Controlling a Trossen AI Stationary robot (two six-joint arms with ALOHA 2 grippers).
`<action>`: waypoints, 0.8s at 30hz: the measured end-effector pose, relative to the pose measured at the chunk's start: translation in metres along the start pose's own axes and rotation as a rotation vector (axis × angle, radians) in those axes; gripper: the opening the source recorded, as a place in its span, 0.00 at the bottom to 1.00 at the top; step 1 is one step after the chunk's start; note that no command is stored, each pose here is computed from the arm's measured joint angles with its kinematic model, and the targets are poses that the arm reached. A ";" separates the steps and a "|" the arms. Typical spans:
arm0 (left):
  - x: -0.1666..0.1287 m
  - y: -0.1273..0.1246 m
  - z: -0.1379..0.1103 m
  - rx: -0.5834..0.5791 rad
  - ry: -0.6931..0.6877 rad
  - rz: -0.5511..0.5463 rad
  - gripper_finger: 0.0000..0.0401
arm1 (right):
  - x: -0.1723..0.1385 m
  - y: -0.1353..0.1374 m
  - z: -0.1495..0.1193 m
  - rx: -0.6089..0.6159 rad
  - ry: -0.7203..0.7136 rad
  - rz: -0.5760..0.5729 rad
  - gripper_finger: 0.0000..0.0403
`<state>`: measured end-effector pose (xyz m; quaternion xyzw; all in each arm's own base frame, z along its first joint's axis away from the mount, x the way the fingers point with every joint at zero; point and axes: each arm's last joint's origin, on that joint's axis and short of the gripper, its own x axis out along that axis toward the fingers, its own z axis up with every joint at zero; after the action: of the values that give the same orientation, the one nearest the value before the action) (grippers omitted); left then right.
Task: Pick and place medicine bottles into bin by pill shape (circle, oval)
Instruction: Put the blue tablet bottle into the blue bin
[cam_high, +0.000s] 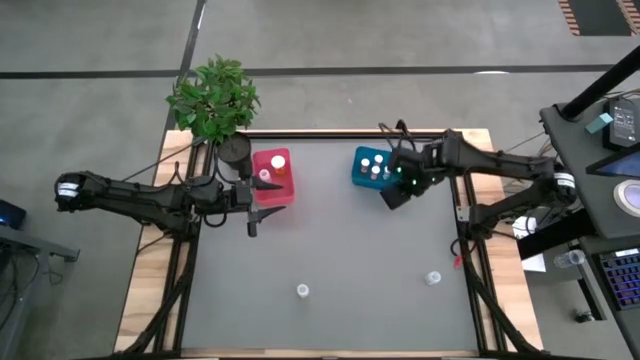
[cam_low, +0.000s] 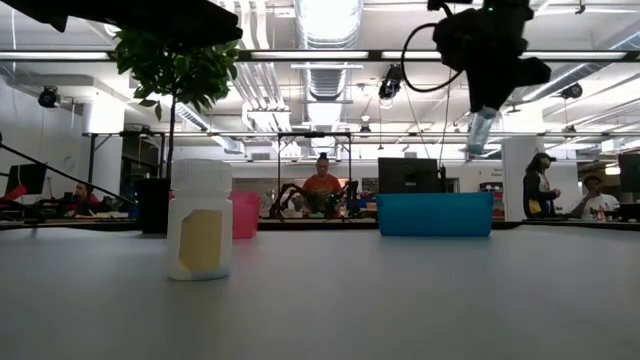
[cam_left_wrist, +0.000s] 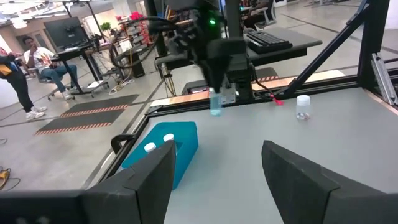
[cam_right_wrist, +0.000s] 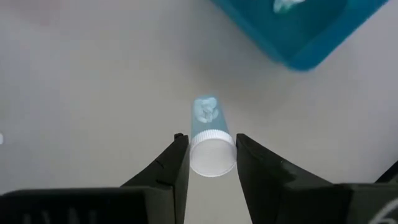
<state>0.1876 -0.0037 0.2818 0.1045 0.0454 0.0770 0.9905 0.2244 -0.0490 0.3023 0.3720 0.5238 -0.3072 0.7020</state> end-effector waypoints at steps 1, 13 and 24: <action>0.000 0.000 0.000 0.000 0.000 0.000 0.55 | -0.002 -0.002 0.004 -0.001 -0.011 0.003 0.26; 0.000 0.000 0.001 0.014 -0.008 0.002 0.55 | 0.014 -0.018 0.063 -0.211 0.109 -0.176 0.26; 0.000 0.000 0.001 0.014 -0.008 0.002 0.55 | 0.034 -0.044 0.112 -0.447 0.195 -0.212 0.26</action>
<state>0.1877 -0.0037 0.2827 0.1119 0.0421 0.0772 0.9898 0.2541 -0.1689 0.2804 0.1786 0.6798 -0.2187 0.6769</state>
